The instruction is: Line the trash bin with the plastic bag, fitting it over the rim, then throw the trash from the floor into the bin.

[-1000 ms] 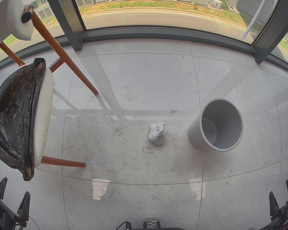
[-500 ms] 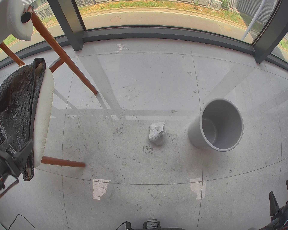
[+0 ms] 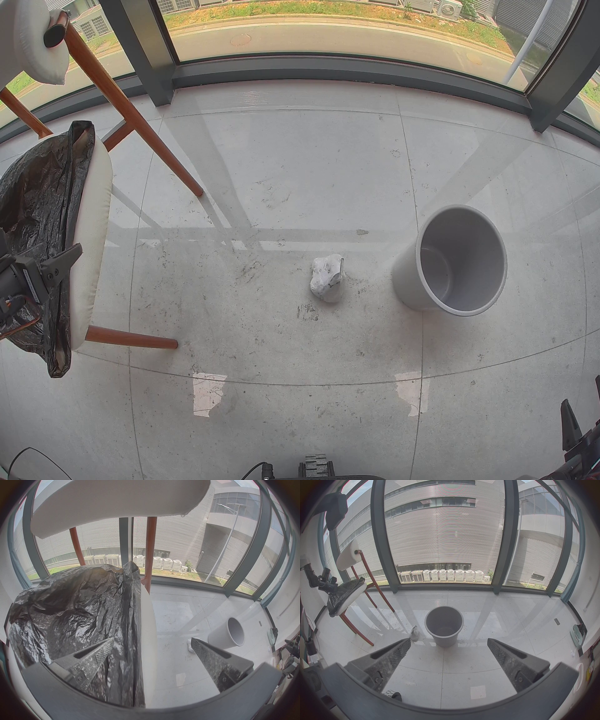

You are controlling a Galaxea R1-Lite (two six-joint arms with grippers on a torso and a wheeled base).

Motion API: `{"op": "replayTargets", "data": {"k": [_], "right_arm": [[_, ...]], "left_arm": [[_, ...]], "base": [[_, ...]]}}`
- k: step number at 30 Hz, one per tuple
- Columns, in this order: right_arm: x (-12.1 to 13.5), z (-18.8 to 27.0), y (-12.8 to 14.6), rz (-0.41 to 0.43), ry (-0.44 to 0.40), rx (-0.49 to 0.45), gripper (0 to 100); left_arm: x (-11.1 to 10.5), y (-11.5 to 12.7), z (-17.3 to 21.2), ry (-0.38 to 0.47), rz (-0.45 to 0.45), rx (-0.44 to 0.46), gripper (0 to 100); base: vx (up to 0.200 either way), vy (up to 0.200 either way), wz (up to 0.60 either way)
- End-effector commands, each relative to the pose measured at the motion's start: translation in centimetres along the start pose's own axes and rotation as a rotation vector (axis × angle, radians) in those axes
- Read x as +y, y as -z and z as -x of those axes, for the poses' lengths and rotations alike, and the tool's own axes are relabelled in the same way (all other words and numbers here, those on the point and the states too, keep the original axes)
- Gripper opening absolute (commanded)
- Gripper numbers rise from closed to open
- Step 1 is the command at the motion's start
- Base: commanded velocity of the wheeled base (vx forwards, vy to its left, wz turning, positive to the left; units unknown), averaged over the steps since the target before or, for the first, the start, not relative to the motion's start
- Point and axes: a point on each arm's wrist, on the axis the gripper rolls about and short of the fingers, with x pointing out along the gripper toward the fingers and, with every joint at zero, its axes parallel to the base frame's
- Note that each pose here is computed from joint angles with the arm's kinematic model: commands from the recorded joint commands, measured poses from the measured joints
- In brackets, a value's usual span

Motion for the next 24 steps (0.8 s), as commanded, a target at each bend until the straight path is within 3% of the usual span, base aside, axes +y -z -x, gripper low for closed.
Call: {"op": "replayTargets", "data": {"k": [1, 8, 24], "right_arm": [[0.0, 0.0, 0.5, 0.0, -0.001, 0.003, 100], [0.0, 0.0, 0.5, -0.007, 0.001, 0.001, 100], [0.0, 0.0, 0.5, -0.007, -0.001, 0.003, 100]], "left_arm": [[1.0, 0.2, -2.2, 0.014, -0.002, 0.026, 100], [2.2, 0.6, -4.0, -0.001, -0.071, 0.022, 100], [3.0, 1.3, -5.0, -0.02, -0.093, 0.019, 100]], "base": [[0.0, 0.0, 0.0], [0.0, 0.0, 0.0], [0.0, 0.0, 0.0]]}}
